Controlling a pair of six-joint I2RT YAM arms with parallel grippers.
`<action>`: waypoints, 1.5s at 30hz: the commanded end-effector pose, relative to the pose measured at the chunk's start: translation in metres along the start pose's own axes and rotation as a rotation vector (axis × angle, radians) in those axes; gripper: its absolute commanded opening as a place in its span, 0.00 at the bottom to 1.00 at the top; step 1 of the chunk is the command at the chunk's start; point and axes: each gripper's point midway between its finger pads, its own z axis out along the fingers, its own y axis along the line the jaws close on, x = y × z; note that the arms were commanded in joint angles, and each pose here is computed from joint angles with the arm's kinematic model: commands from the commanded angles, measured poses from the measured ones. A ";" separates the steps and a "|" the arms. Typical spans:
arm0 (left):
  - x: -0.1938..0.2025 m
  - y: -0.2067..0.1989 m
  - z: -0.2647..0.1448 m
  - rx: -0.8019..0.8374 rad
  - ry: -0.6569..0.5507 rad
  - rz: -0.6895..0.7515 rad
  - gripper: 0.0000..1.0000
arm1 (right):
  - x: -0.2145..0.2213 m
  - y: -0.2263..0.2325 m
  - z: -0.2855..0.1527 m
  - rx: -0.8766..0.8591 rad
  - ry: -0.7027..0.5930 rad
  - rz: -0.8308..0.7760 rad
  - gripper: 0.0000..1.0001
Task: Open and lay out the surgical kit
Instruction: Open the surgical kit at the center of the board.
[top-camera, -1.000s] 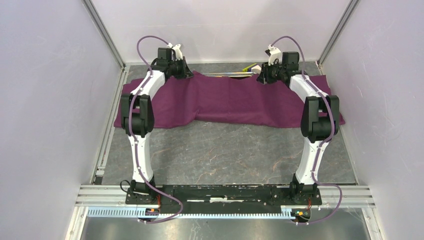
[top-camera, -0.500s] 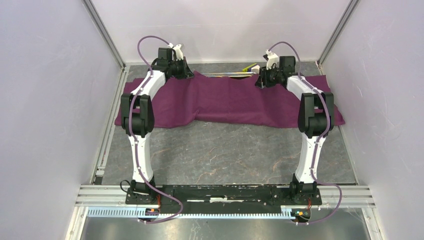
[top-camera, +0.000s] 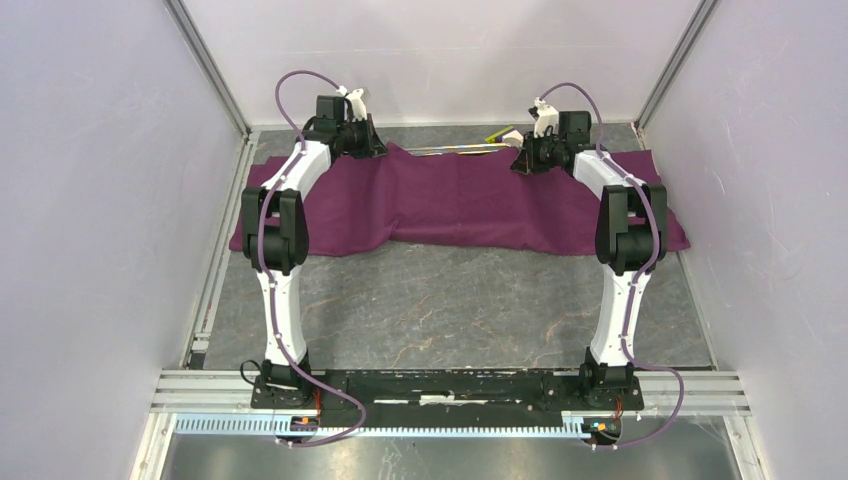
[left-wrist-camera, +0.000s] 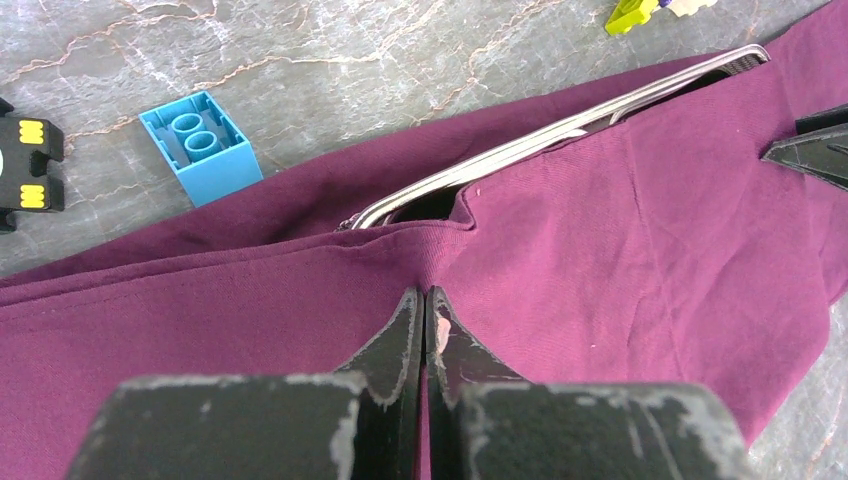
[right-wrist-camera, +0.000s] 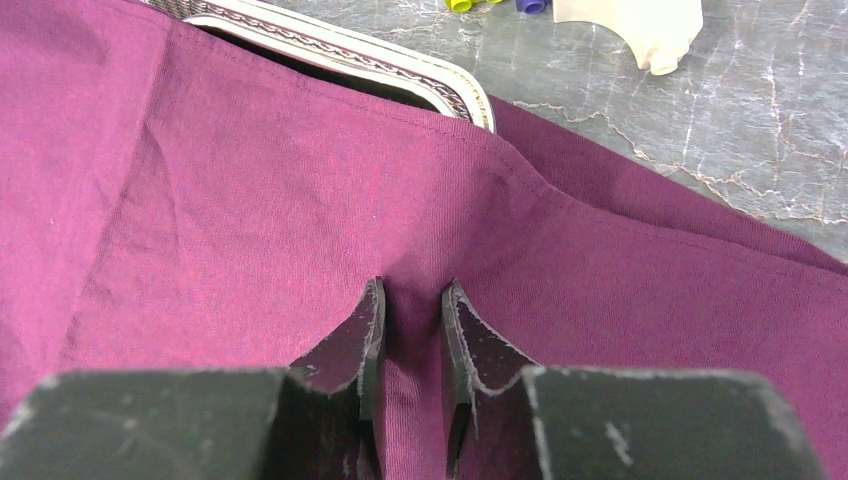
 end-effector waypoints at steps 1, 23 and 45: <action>-0.031 -0.021 -0.022 0.026 -0.074 0.090 0.02 | -0.031 0.007 -0.015 -0.008 -0.068 -0.111 0.15; -0.034 -0.034 -0.038 0.052 -0.085 0.111 0.02 | -0.048 0.014 -0.042 0.027 -0.088 -0.165 0.17; -0.024 -0.035 -0.034 0.057 -0.064 0.108 0.02 | -0.067 0.021 -0.044 -0.009 -0.137 -0.161 0.47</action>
